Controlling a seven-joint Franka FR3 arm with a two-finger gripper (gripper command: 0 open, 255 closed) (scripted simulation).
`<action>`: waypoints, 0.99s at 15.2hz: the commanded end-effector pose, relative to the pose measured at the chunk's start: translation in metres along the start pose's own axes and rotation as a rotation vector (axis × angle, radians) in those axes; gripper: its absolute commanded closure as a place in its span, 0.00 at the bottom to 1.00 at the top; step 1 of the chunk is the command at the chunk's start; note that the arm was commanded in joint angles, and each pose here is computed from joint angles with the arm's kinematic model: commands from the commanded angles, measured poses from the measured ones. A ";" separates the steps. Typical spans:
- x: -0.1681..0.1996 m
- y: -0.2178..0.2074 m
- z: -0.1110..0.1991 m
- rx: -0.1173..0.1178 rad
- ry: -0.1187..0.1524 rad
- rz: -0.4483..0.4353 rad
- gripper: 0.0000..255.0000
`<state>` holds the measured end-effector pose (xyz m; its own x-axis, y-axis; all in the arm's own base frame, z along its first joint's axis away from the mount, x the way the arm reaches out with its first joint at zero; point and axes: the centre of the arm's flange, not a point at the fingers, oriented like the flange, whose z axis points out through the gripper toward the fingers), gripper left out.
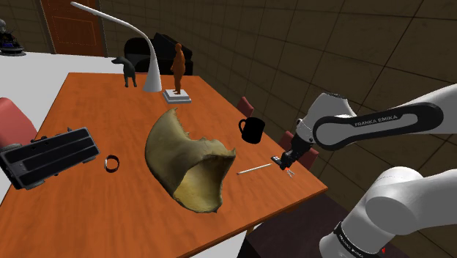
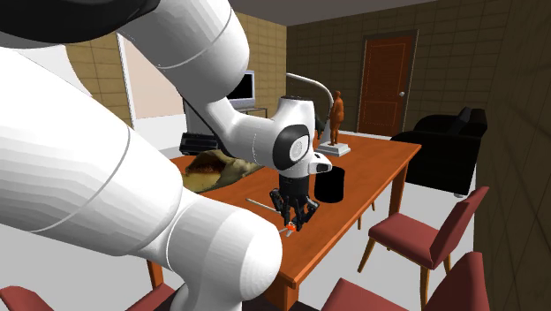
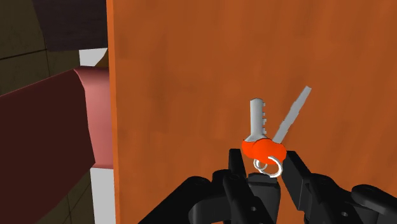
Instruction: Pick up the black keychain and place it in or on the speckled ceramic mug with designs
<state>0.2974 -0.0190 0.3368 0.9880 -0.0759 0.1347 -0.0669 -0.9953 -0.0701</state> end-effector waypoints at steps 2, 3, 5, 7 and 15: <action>0.000 0.000 0.000 0.000 0.000 0.000 1.00; 0.000 0.000 0.000 0.000 0.000 0.000 1.00; 0.001 0.000 -0.005 0.000 0.000 0.000 1.00; 0.002 -0.001 -0.016 0.000 0.000 0.000 1.00; 0.008 -0.004 -0.057 0.000 0.000 0.000 1.00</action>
<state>0.2965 -0.0196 0.3893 0.9879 -0.0760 0.1354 -0.0669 -0.9953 -0.0701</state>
